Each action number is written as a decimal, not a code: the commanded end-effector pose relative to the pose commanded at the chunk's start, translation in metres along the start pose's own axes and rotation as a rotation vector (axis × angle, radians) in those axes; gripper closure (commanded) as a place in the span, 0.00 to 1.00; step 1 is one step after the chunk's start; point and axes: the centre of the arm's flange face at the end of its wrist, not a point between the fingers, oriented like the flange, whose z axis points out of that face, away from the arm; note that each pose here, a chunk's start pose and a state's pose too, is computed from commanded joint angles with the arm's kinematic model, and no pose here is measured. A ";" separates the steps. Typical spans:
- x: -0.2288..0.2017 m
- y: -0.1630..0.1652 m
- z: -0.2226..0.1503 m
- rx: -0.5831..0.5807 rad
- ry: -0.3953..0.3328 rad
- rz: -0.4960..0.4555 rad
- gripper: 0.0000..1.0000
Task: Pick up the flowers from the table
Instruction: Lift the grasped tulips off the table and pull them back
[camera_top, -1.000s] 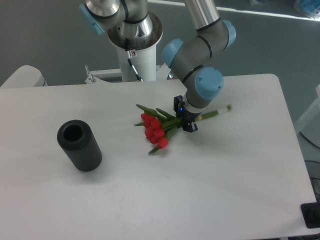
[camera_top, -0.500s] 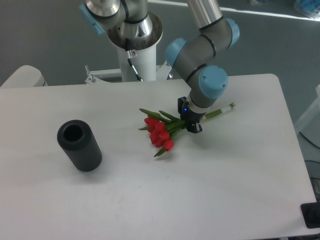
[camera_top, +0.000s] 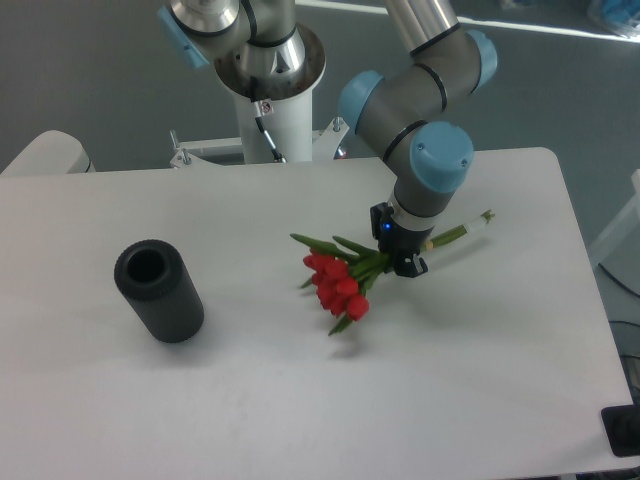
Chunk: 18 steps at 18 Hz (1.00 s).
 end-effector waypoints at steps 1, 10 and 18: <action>-0.009 -0.008 -0.003 -0.001 -0.014 -0.019 0.93; -0.065 -0.051 -0.002 -0.007 -0.028 -0.092 0.94; -0.105 -0.088 0.002 -0.137 0.014 -0.056 0.94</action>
